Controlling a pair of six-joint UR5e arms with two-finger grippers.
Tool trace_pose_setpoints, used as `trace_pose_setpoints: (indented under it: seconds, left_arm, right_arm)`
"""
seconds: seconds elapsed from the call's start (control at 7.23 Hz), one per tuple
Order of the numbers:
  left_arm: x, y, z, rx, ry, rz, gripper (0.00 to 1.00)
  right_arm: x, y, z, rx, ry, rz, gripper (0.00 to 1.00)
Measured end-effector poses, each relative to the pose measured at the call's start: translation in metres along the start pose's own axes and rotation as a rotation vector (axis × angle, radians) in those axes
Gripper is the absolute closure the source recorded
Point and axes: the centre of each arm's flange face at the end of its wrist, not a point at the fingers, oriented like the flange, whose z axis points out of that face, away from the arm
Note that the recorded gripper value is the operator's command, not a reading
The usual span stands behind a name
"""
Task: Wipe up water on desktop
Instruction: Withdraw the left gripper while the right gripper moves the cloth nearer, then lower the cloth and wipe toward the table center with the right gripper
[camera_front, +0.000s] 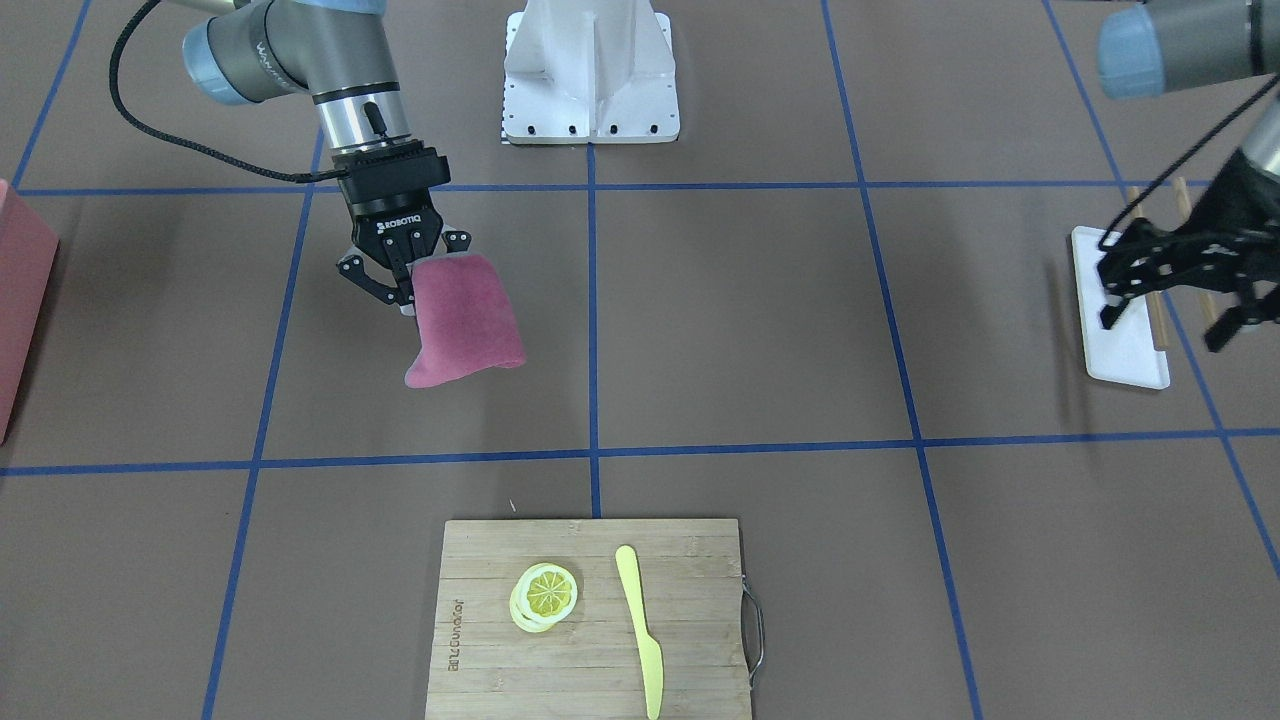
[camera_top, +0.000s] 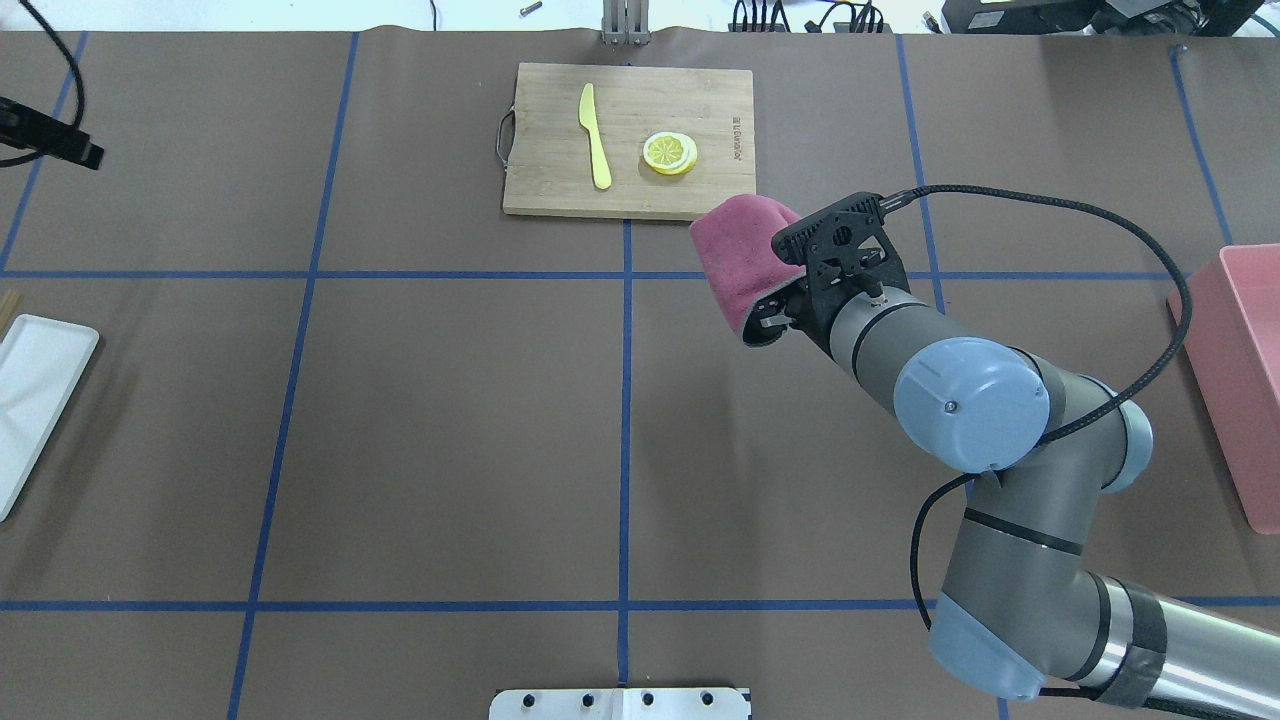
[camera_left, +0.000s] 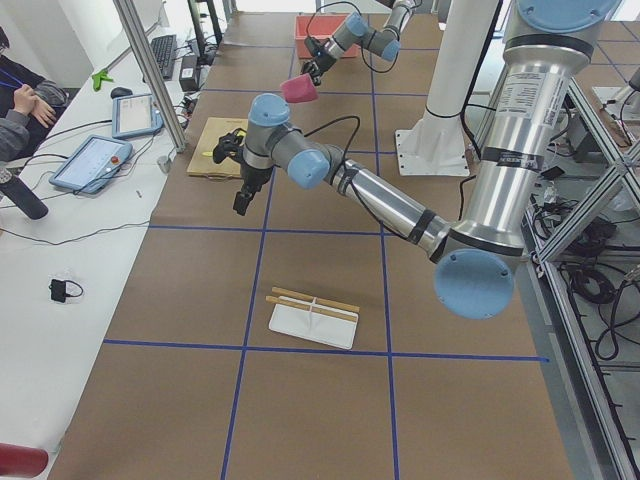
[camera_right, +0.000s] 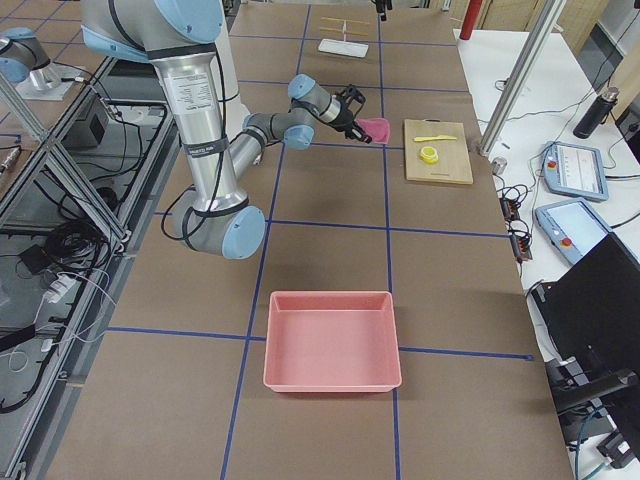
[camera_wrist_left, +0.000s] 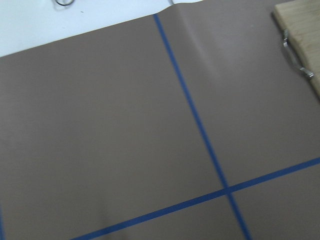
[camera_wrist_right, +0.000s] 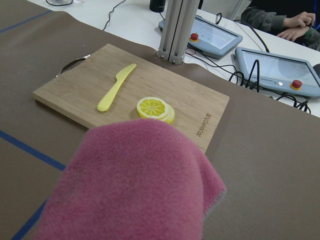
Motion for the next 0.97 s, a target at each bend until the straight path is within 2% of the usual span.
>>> trace_pose_setpoints:
  seconds: [0.14, 0.41, 0.69, 0.97]
  left_arm:
    - [-0.071, 0.014, -0.015, -0.039, -0.023, 0.046, 0.02]
    - [-0.178, 0.049, -0.04, -0.094, -0.039, 0.054, 0.02]
    - [-0.226, 0.082, -0.037, -0.135, -0.042, 0.02, 0.02]
    - [-0.239, 0.105, -0.028, -0.165, -0.036, 0.042, 0.02]
  right_arm:
    - [0.007, 0.005, 0.005, -0.049, 0.025, -0.011, 1.0]
    - [0.018, 0.018, 0.012, -0.173, 0.11, -0.052, 1.0]
    - [0.03, 0.021, -0.008, -0.315, 0.221, -0.108, 1.0]
    - [0.041, 0.036, -0.027, -0.467, 0.341, -0.18, 1.0]
